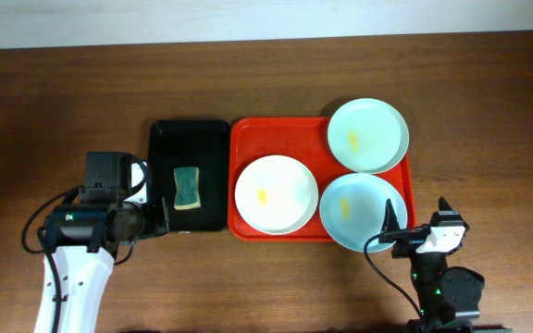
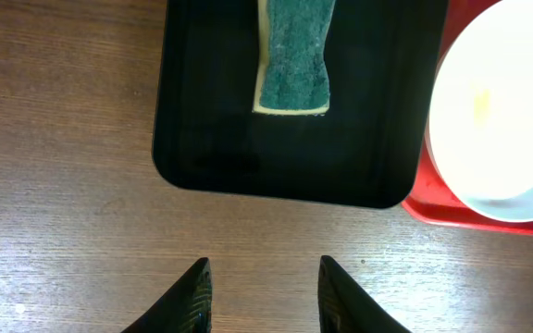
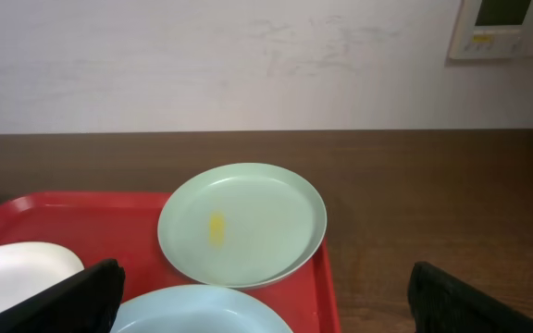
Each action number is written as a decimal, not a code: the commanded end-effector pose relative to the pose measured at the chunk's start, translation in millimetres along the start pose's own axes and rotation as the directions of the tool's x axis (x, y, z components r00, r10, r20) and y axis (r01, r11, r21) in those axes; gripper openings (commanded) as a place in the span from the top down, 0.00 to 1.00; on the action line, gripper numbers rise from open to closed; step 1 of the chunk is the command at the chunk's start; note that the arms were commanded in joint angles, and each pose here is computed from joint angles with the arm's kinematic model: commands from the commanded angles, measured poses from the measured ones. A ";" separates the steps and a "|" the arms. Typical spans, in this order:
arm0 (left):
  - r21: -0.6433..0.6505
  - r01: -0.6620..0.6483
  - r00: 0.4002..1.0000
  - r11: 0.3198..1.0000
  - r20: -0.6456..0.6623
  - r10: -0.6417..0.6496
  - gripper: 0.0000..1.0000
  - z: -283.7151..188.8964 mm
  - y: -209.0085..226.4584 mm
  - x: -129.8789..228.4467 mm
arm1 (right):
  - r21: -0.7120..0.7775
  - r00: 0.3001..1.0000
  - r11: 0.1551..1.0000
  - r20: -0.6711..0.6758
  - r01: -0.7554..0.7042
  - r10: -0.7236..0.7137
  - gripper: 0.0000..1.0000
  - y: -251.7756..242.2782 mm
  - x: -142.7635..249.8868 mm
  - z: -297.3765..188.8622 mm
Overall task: Clean dirty plates on tray and stack at the side
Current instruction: 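Move the left gripper forward over the black tray toward the sponge, then lower the open left gripper down onto the green sponge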
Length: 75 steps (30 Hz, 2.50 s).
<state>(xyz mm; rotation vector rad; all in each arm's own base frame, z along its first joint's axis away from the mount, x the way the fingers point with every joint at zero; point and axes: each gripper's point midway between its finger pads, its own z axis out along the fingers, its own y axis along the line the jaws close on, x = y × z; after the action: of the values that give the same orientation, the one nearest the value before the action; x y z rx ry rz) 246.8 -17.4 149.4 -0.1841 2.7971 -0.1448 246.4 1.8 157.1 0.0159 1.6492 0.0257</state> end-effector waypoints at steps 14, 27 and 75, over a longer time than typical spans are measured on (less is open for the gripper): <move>0.017 0.014 0.991 1.000 -0.131 -0.012 0.60 28.6 -4.1 9.2 | 0.007 1.000 1.000 0.000 -0.008 0.008 0.02 -0.7 1.5 -0.2; 0.042 0.018 0.990 0.999 -0.138 -0.012 0.54 28.3 -8.5 10.7 | 0.007 1.000 1.000 0.000 -0.008 0.008 0.02 -0.7 1.5 -0.2; 0.061 -0.001 1.000 0.998 0.020 0.000 0.66 1.2 -17.4 -39.4 | 0.007 1.000 1.000 -0.005 -0.008 0.008 0.02 -0.8 2.5 0.0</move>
<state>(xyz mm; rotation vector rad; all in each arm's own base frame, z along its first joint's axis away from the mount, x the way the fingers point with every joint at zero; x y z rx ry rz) 271.0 -26.3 133.3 -0.1823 2.8260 -0.2130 246.4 1.8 157.1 0.0156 1.6492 0.0254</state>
